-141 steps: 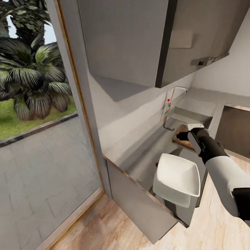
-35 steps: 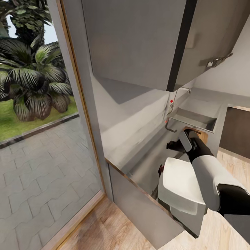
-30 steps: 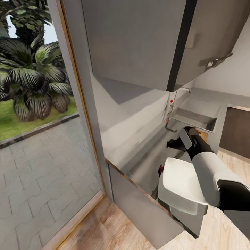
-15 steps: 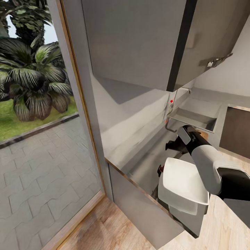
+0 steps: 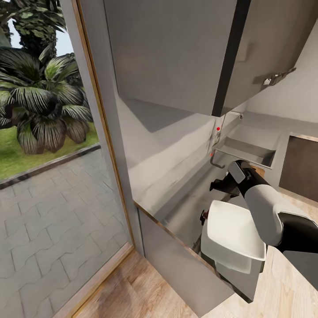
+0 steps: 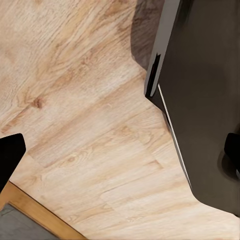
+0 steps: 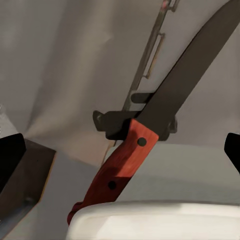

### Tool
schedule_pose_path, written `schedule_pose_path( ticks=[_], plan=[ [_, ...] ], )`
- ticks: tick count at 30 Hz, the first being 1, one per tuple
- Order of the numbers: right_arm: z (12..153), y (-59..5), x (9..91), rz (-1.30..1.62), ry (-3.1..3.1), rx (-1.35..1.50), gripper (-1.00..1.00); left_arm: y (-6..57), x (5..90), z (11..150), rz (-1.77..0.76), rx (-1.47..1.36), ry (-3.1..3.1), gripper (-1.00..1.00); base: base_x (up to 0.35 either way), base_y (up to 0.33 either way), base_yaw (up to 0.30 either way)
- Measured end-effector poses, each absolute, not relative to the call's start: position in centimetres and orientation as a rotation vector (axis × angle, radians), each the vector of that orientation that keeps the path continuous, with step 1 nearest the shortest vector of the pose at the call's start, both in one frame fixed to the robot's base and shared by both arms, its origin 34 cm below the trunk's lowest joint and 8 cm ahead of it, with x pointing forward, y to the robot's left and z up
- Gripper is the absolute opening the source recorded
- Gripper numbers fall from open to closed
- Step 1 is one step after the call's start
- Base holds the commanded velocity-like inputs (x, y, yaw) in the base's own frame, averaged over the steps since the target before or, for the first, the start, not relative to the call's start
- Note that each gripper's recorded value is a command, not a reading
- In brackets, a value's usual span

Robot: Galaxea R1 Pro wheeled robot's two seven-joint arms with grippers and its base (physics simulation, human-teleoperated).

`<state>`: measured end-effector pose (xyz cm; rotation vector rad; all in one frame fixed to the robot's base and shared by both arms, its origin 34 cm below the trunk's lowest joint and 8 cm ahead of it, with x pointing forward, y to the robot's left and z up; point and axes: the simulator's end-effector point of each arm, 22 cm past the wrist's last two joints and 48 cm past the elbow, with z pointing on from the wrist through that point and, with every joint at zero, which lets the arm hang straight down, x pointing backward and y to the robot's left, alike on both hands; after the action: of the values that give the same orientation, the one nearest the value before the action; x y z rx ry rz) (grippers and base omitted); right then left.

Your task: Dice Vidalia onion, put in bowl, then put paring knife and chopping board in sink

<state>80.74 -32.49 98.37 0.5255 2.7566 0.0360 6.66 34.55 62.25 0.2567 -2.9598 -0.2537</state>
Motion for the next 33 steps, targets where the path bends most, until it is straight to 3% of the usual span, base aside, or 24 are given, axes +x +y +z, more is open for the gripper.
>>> schedule_pose_path(
  ticks=[33],
  plan=[
    [96.4, -32.5, 80.7, 0.028, 2.783, 0.531, 1.0, 34.6, 5.6, 62.4, -0.256, 0.251, -2.933, 1.0, 0.0, 0.0, 0.0]
  ],
)
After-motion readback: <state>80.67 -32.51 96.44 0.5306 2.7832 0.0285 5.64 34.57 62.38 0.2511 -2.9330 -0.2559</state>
